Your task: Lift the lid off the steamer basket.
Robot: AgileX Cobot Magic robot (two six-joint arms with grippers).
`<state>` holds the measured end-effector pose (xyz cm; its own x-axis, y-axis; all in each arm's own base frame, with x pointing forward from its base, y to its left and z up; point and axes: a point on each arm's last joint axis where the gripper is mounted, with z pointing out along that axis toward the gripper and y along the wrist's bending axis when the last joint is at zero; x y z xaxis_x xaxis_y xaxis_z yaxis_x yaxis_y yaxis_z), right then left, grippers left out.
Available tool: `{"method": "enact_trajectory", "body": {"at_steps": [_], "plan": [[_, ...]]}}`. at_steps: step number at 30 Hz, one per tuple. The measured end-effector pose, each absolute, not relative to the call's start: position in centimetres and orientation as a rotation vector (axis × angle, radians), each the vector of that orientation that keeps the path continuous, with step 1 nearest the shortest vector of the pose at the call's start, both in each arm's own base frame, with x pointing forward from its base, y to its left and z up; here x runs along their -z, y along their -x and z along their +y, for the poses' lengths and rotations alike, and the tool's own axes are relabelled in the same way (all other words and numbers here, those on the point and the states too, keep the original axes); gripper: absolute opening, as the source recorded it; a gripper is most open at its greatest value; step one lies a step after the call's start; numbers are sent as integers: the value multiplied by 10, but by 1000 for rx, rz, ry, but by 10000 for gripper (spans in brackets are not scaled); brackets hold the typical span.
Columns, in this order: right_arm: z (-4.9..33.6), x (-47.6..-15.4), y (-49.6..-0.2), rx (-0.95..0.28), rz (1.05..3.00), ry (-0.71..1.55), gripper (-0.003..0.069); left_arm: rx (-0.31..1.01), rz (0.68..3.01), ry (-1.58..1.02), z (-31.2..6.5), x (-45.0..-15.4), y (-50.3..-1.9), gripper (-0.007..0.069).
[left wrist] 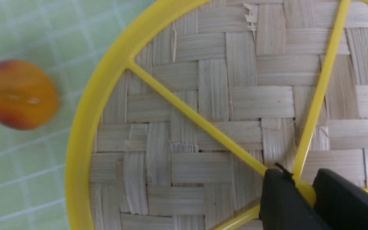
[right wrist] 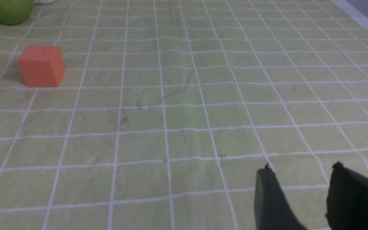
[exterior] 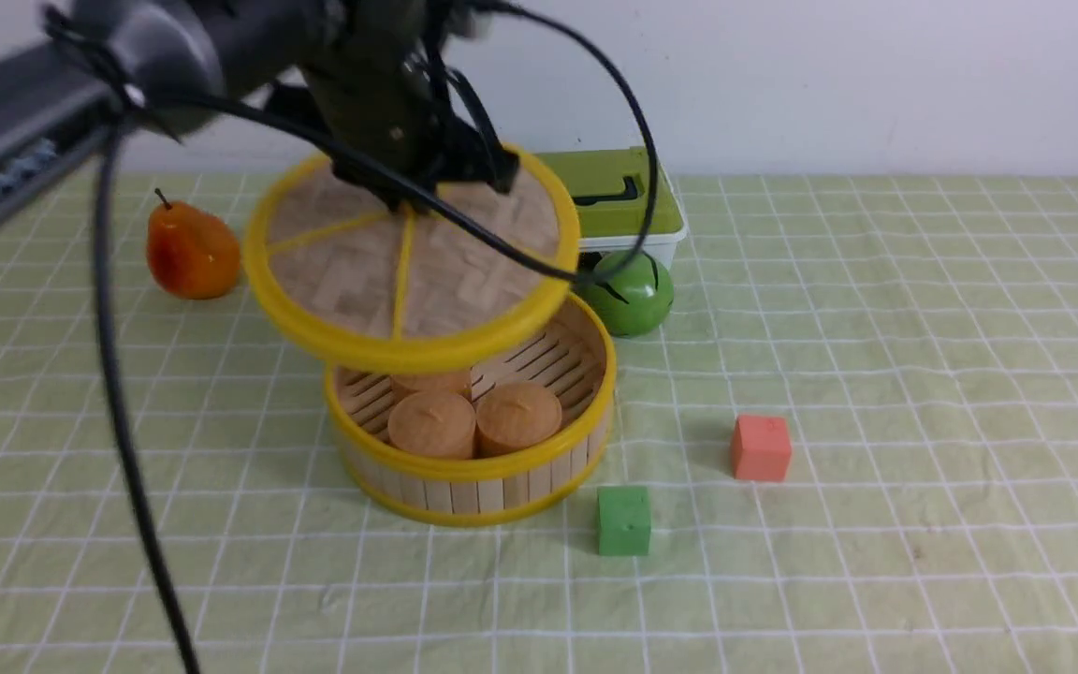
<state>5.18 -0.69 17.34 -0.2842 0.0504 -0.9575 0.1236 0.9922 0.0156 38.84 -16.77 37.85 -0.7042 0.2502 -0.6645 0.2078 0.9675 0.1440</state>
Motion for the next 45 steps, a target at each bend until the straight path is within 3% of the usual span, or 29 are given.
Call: {"method": "enact_trajectory", "body": {"at_steps": [2,3,4,6,10,12,13,14,15,17,23,28,31,35,37,38,42,45], "plan": [[-7,-173,-52,71,1859,-126,240,-77,2314,-249,-141,-415,-373,103],[-7,-173,-52,71,1859,-126,240,-80,2305,-231,-138,-418,-372,103],[-7,-173,-52,71,1859,-126,240,-94,2290,-148,-113,-429,-365,103],[-7,-173,-52,71,1859,-126,240,-131,2318,-23,-78,-425,-363,103],[-7,-173,-52,71,1859,-126,240,-143,2431,181,-22,-369,-375,103],[-7,-173,-52,71,1859,-126,240,-112,2489,238,-13,-337,-379,103],[-7,-173,-52,71,1859,-126,240,-74,2559,289,-4,-296,-382,103],[-7,-173,-52,71,1859,-126,240,-70,2560,292,-4,-293,-381,103],[-7,-173,-52,71,1859,-126,240,-47,2587,306,-2,-264,-386,103],[-7,-173,-52,71,1859,-126,240,-49,2603,296,-3,-242,-391,103],[-7,-173,-52,71,1859,-126,240,-62,2570,240,-3,-210,-410,103],[-7,-173,-52,71,1859,-126,240,-34,2541,233,-5,-202,-417,103],[-7,-173,-52,71,1859,-126,240,11,2519,271,-7,-202,-419,151],[-7,-173,-52,71,1859,-126,240,36,2520,304,-8,-210,-419,281],[-7,-173,-52,71,1859,-126,240,34,2512,309,-8,-223,-417,338],[-7,-173,-52,71,1859,-126,240,30,2489,308,-7,-244,-412,357],[-7,-173,-52,71,1859,-126,240,58,2294,295,-5,-332,-376,283],[-7,-173,-52,71,1859,-126,240,92,2086,270,-4,-405,-326,139]]}}
